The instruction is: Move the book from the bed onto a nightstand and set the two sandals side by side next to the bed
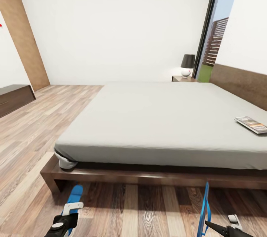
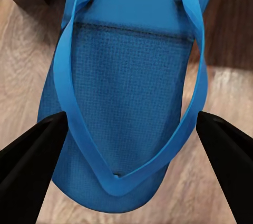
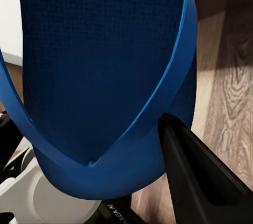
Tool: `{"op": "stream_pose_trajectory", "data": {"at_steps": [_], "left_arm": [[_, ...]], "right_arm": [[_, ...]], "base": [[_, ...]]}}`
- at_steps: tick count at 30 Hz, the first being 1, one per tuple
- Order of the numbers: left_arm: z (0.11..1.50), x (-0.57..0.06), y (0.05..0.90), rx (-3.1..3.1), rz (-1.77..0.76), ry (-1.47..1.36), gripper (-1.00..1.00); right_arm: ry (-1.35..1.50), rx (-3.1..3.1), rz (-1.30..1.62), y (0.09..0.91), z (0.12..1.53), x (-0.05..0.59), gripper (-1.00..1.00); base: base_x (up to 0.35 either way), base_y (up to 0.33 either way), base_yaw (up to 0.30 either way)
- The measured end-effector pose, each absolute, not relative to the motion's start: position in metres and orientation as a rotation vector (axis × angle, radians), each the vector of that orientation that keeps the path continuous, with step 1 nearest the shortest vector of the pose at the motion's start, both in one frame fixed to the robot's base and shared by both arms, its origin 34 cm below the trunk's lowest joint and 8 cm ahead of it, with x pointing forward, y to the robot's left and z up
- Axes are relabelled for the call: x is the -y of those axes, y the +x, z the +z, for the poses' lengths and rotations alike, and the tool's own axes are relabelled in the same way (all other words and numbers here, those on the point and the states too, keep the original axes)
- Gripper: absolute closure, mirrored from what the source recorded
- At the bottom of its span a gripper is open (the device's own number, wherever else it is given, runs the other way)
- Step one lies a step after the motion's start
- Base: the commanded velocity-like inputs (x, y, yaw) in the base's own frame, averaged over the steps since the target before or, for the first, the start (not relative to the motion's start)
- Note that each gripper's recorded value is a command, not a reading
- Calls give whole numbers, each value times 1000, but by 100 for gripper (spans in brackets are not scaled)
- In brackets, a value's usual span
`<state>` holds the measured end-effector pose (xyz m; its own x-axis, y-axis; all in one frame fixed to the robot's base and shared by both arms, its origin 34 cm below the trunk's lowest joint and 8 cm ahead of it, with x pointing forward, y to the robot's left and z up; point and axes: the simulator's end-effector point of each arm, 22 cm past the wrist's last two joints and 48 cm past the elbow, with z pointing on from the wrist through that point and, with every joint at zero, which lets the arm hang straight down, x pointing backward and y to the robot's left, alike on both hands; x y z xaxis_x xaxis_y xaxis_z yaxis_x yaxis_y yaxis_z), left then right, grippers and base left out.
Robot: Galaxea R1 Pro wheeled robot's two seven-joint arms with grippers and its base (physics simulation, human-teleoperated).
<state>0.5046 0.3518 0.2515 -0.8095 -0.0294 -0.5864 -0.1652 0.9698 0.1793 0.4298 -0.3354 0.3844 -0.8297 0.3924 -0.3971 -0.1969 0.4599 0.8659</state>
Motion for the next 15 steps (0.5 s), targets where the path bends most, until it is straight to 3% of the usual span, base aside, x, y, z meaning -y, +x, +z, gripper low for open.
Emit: {"op": "stream_pose_trajectory", "data": {"at_steps": [15], "left_arm": [[223,-344,488,-2562,290,-131,100]], "right_arm": [[203,-2201,1391,421,361,335,100]], "base": [[0,0,0]]}}
